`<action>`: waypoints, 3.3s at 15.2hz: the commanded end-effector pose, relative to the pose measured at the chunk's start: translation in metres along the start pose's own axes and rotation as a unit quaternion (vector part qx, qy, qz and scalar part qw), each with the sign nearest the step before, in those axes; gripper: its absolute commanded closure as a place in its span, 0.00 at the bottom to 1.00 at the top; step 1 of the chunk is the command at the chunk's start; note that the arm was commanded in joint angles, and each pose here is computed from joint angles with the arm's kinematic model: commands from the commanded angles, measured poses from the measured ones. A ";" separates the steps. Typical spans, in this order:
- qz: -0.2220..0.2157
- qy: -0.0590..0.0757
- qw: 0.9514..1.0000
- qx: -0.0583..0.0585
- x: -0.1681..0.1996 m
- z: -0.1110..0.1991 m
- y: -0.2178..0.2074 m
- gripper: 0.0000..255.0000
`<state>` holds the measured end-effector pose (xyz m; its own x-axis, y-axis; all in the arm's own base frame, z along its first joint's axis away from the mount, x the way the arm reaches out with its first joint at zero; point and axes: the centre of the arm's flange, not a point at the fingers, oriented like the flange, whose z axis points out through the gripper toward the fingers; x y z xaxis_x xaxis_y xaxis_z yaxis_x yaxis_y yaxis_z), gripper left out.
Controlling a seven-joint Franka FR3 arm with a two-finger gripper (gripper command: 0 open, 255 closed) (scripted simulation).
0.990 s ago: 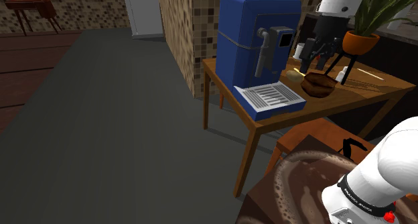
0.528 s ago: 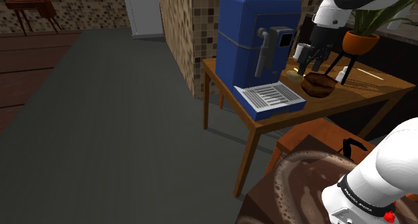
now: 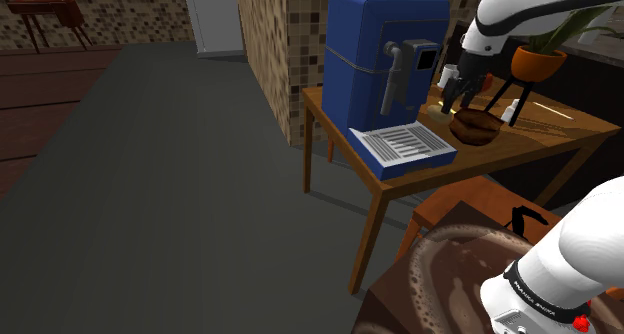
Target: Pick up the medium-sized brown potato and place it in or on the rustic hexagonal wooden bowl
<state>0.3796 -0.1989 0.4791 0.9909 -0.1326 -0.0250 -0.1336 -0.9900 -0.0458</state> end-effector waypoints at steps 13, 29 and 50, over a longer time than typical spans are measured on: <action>-0.009 0.018 1.000 -0.024 0.087 0.066 0.139 0.00; -0.014 0.029 0.999 -0.038 0.145 0.137 0.227 0.00; -0.014 0.029 0.999 -0.038 0.144 0.124 0.226 1.00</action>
<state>0.4848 -0.4411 0.3319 0.9929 -0.1155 0.0270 -0.1163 -0.9928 0.0303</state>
